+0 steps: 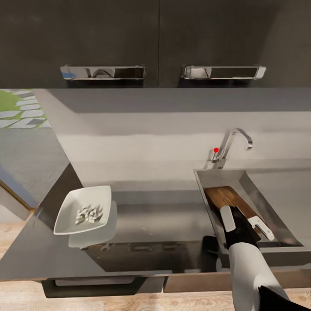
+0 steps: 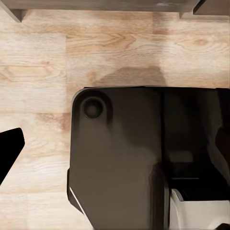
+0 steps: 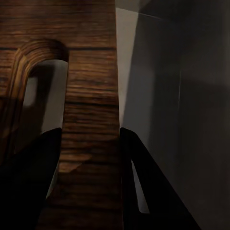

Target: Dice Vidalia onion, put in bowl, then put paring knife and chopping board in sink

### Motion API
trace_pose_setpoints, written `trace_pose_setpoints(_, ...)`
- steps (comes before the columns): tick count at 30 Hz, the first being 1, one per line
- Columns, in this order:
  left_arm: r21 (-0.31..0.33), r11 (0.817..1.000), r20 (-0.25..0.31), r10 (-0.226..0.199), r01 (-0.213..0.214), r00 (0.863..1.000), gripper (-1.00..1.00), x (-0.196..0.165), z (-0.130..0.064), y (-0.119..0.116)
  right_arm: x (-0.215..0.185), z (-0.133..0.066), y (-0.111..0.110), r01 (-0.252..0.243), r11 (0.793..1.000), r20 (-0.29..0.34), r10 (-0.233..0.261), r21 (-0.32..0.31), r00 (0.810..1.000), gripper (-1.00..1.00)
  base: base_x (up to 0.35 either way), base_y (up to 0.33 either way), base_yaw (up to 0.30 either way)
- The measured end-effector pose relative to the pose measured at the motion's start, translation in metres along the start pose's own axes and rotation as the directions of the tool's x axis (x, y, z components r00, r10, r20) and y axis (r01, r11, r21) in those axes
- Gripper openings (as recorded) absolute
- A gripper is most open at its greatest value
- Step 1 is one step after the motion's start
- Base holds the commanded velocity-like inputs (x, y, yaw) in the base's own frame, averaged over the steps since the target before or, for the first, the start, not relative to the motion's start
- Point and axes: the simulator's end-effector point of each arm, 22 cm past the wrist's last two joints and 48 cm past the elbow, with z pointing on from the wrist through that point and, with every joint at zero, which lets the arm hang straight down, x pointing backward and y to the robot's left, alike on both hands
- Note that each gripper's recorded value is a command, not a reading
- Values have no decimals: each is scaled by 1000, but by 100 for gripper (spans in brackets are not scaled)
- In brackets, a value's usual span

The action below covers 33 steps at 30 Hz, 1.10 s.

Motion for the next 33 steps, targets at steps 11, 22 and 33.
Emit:
trace_pose_setpoints(11,-2,1000,-12,1,-1,1000,100,4,-2,2,4,5,0,3,1000,-3,-3,3,1000,-100,0,-9,0)
trace_pose_setpoints(22,-1,1000,-12,0,0,1000,100,4,-2,1,5,5,0,3,1000,-3,-3,3,1000,-100,0,0,0)
trace_pose_setpoints(33,-1,1000,-12,1,-1,1000,100,4,-2,1,2,5,0,-23,1000,10,23,2,1000,100,0,0,0)
